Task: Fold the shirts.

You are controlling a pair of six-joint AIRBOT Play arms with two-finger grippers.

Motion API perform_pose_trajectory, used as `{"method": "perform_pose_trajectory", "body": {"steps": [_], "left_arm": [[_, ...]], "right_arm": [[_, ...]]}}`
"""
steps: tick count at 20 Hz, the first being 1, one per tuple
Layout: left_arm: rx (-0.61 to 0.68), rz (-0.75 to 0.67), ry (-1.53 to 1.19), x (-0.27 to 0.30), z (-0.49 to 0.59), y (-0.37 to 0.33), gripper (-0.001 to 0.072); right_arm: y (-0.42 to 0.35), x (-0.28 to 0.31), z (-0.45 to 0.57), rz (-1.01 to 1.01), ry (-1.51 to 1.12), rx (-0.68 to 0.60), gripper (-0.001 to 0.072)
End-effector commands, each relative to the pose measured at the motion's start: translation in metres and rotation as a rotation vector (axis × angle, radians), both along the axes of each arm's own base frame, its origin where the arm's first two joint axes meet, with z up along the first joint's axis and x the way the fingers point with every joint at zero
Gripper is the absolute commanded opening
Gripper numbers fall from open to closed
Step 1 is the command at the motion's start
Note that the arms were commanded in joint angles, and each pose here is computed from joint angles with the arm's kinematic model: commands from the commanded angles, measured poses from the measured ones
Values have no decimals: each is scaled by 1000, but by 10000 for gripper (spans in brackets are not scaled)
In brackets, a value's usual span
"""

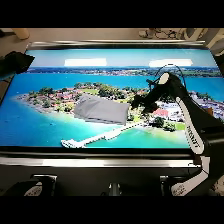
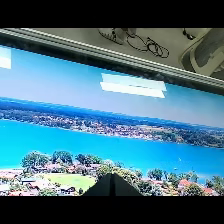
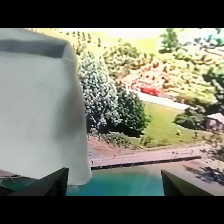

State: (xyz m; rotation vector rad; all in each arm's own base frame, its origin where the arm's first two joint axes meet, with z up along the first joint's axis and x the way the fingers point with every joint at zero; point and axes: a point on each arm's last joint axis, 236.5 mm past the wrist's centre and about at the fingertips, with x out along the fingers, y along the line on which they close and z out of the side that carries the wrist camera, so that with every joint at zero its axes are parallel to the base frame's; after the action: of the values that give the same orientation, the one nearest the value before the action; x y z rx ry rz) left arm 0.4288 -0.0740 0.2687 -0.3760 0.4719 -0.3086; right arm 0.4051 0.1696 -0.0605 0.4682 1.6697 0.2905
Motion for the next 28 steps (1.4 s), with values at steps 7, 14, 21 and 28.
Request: {"method": "perform_pose_trajectory", "body": {"steps": [7, 14, 21, 28], "left_arm": [[9, -21, 37, -5, -9, -3, 39], [10, -21, 38, -4, -9, -3, 40], [22, -27, 33, -4, -9, -3, 39], [23, -27, 33, -4, -9, -3, 40]], "right_arm": [[74, 7, -39, -15, 8, 152, 447], [44, 50, 64, -107, -191, 371, 14], [-190, 34, 168, -442, -403, 123, 14], [-356, -25, 196, -825, -474, -5, 15]]}}
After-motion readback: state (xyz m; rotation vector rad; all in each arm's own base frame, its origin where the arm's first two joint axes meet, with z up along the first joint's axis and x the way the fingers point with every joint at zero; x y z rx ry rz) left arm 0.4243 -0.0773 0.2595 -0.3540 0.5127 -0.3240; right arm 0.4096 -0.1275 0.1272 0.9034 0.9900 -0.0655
